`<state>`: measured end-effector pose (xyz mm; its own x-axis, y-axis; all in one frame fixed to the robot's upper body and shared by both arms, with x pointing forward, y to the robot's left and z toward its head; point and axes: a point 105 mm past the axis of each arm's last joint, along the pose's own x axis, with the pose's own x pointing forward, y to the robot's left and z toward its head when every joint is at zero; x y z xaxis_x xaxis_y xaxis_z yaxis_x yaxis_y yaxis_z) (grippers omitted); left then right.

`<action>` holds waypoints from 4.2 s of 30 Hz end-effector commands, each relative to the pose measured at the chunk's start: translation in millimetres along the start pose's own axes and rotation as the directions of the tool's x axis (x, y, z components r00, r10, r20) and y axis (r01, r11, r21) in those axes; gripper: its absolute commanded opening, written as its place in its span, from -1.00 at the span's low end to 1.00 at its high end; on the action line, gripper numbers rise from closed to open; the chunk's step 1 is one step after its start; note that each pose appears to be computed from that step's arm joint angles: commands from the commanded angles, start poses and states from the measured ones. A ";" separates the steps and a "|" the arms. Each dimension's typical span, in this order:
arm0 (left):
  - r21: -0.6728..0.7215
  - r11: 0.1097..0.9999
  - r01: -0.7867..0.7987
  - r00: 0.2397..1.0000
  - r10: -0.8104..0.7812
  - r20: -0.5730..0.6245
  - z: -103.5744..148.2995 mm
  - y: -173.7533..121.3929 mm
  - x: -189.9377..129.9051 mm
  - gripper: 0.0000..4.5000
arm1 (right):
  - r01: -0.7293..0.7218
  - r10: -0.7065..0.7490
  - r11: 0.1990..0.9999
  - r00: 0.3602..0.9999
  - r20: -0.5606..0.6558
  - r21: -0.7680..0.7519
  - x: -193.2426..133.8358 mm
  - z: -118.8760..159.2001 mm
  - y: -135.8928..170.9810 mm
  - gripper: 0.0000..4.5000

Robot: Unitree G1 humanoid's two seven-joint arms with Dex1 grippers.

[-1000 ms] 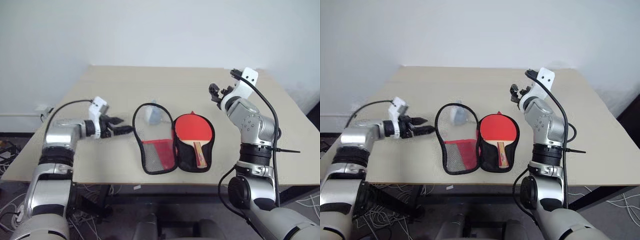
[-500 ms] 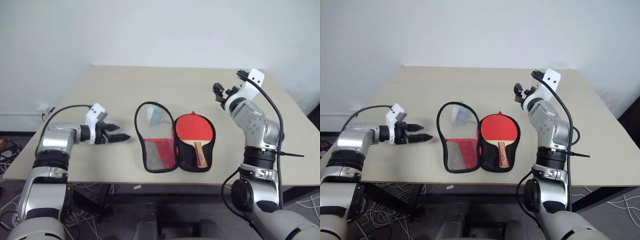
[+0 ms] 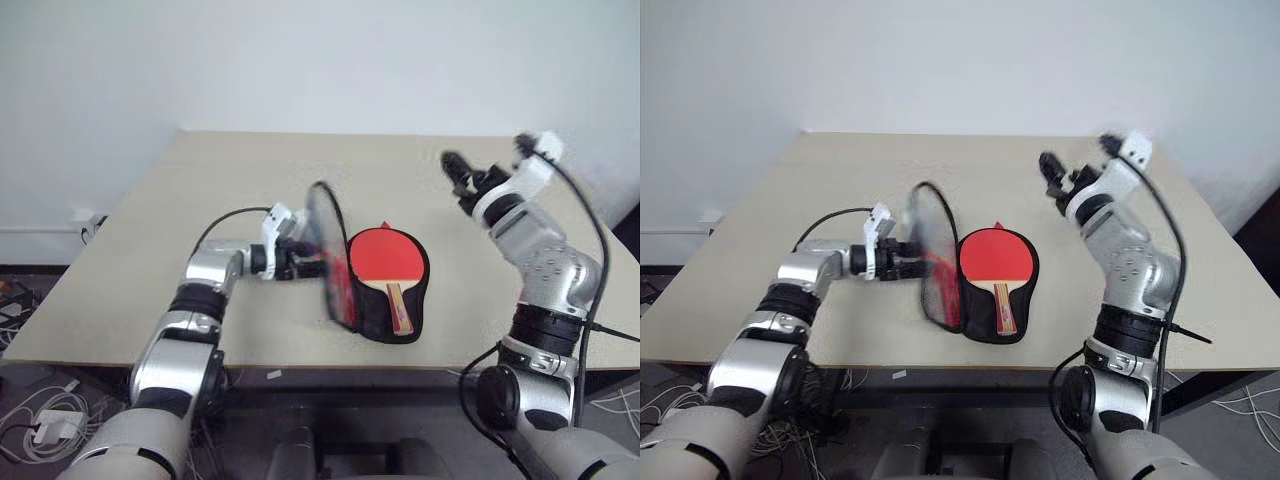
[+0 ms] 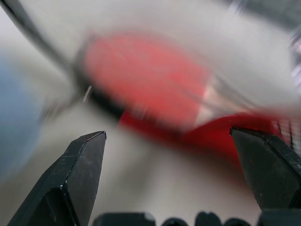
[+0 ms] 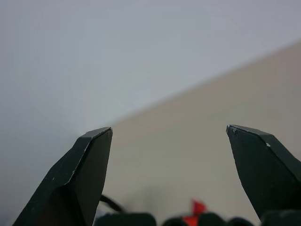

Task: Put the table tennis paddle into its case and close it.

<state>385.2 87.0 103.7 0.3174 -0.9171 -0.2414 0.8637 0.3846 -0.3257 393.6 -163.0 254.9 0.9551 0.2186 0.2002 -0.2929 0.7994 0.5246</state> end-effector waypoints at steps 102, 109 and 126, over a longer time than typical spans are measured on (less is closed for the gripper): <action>-0.745 0.658 -0.114 0.985 -0.020 -0.169 -53.2 -68.0 79.4 -0.76 | -0.094 -0.119 0.843 0.927 -0.354 -0.530 -52.9 -60.5 -53.5 0.89; -0.766 0.631 -0.123 0.977 -0.060 -0.206 -61.4 -79.1 77.5 -0.98 | -0.093 -0.115 0.840 0.933 -0.342 -0.535 -47.7 -58.3 -51.8 0.89; -0.705 0.707 0.054 0.878 -0.371 -0.303 -68.6 -152.8 86.5 -0.98 | -0.094 -0.106 0.839 0.938 -0.331 -0.535 -41.7 -59.2 -47.0 0.89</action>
<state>266.6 -29.1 55.8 -0.0837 -0.8954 -0.4373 0.3169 0.3922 -0.8636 366.5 -177.1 152.5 0.9280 0.3086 -0.2087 -0.3146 0.9492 0.0048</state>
